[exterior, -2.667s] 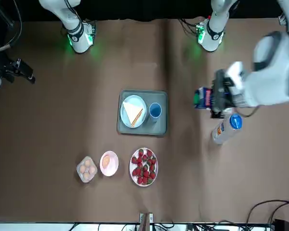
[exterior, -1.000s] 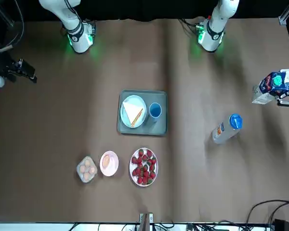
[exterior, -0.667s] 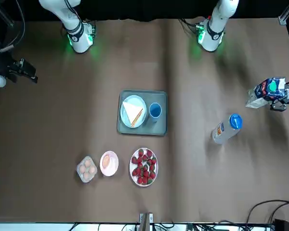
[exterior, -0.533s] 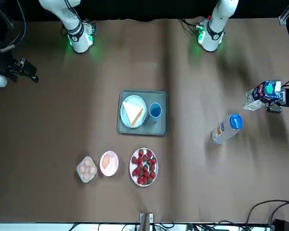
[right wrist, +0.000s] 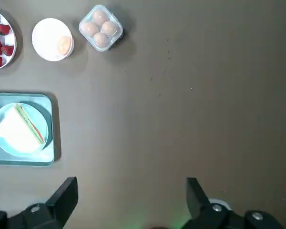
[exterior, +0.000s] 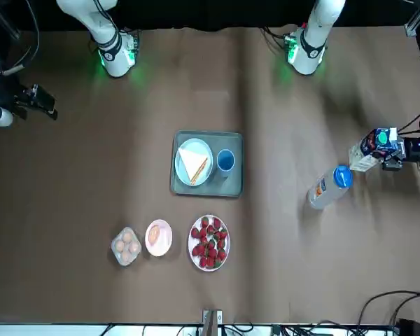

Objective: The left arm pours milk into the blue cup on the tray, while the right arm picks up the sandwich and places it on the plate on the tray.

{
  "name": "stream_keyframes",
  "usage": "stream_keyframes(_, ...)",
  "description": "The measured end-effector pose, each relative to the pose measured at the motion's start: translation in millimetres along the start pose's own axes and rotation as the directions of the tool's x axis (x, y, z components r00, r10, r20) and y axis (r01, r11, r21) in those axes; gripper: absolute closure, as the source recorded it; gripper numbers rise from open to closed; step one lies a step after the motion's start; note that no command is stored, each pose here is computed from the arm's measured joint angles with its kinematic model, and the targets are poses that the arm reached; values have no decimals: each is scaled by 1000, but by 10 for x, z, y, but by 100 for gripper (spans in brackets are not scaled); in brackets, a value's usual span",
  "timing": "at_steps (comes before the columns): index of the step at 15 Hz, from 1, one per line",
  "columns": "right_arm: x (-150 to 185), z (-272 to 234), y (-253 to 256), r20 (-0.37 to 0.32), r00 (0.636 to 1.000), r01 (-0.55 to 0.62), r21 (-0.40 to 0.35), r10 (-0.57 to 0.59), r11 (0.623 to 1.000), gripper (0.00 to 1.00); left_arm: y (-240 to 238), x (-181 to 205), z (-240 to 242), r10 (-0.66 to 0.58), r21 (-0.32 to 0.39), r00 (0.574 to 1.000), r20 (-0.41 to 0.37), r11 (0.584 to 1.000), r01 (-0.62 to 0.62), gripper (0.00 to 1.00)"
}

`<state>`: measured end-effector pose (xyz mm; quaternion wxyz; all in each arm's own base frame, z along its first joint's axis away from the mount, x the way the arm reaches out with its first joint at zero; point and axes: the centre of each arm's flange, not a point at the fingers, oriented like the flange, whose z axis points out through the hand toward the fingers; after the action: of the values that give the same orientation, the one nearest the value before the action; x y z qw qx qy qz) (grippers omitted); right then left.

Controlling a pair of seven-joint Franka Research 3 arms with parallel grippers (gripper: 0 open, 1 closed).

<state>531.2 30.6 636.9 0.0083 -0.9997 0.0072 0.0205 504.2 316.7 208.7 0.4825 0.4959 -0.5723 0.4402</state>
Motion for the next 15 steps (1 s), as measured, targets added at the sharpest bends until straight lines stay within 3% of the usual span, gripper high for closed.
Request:
stream_keyframes(7,-1,1,-4,1,1000,1,0,-1,1000,0,19,-584,23,7,74,998,57,997,-11,49)
stream_keyframes(15,-3,2,-30,1,1000,6,0,-6,1000,0,-112,-581,36,20,65,997,72,998,-25,47)
